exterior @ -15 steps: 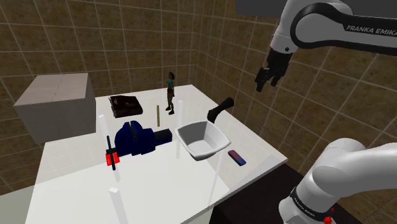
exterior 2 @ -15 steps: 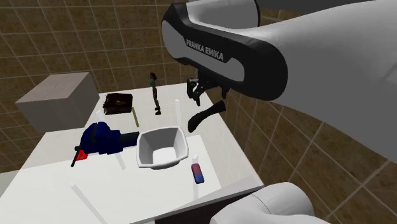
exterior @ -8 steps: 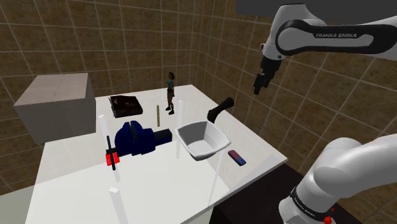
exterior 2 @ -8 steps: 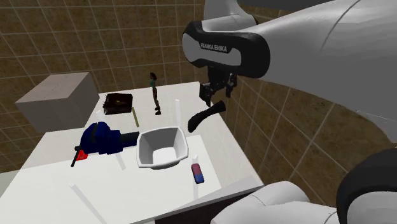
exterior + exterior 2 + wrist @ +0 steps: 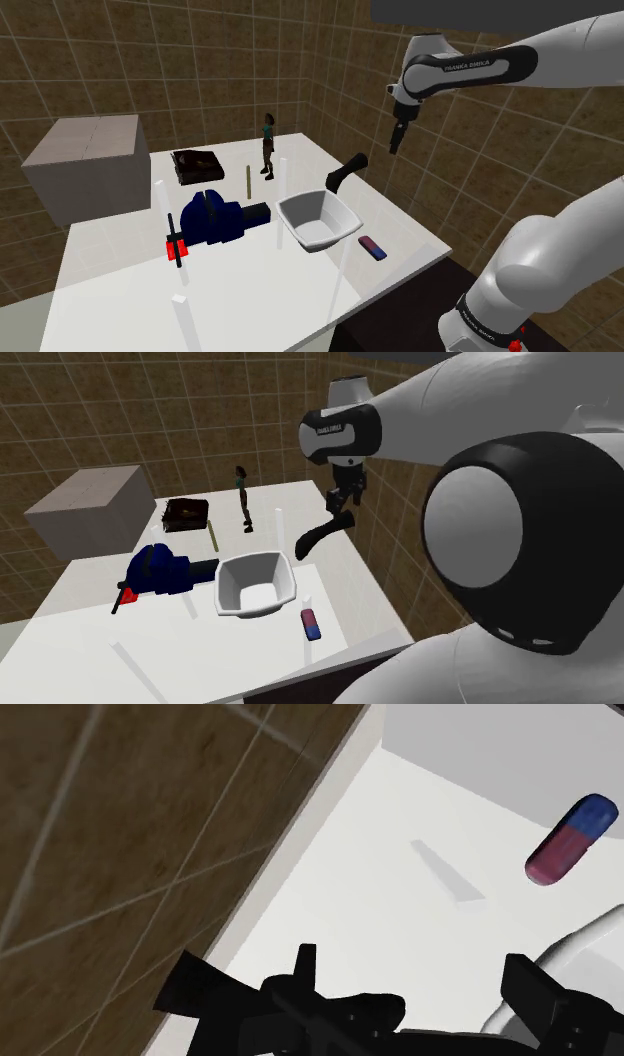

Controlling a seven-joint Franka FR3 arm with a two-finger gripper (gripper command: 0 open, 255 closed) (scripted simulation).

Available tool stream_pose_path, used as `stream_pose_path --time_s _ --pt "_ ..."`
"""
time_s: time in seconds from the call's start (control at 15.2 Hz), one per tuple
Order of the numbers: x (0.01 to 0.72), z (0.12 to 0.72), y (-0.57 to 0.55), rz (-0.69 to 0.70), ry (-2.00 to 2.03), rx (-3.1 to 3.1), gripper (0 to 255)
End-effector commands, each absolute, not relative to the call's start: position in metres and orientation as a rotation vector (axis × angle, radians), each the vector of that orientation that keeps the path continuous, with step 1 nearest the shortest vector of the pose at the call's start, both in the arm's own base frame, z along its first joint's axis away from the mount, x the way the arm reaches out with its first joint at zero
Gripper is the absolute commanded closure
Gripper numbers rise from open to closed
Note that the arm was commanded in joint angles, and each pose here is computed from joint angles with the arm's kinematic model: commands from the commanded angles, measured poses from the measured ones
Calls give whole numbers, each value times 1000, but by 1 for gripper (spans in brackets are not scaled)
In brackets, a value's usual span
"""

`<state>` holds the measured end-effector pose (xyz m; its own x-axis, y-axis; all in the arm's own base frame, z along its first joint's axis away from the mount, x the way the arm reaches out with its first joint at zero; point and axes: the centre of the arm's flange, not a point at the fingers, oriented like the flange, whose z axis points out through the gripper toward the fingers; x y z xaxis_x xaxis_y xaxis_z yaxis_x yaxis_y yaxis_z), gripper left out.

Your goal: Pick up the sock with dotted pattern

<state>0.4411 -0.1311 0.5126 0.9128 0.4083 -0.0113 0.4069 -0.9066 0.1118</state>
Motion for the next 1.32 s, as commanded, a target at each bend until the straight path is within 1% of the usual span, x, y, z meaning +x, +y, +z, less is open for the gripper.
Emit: stream_pose_path --time_s 0.0,0.59,1.25 --pt "464 499 -144 -7 751 2936 0" --pt "561 427 -173 -119 1228 2784 0" --pt "666 336 -170 -241 1723 2522 0"
